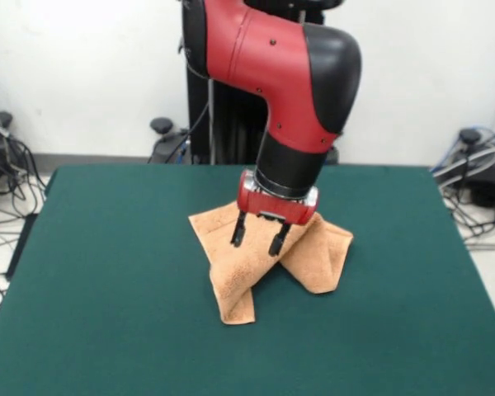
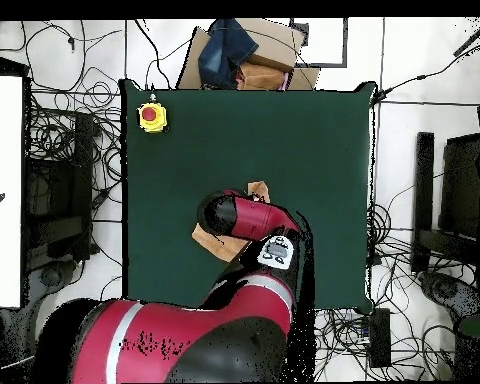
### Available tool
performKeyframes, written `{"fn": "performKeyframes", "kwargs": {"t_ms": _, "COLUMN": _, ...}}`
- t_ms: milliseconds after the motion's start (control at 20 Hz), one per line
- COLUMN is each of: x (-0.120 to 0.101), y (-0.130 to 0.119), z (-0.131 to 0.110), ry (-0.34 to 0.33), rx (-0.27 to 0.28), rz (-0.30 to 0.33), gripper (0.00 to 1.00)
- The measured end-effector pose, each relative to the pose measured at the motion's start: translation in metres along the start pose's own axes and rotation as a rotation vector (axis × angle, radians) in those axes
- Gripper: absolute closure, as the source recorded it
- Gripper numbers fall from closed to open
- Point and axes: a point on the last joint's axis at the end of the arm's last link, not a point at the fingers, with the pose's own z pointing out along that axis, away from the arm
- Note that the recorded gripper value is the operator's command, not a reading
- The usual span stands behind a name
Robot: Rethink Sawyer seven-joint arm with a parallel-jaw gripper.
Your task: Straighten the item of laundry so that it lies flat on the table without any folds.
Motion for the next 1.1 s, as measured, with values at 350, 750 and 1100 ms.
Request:
{"fn": "performKeyframes", "kwargs": {"t_ms": 350, "x": -0.011, "y": 0.011, "z": 0.009, "ry": -0.097, "rx": 0.017, "rz": -0.030, "gripper": 0.00}}
{"fn": "performKeyframes", "kwargs": {"t_ms": 750, "x": -0.008, "y": 0.027, "z": 0.025, "ry": -0.176, "rx": 0.037, "rz": -0.070, "gripper": 0.00}}
{"fn": "performKeyframes", "kwargs": {"t_ms": 1100, "x": -0.001, "y": 0.023, "z": 0.039, "ry": -0.173, "rx": 0.026, "rz": -0.067, "gripper": 0.00}}
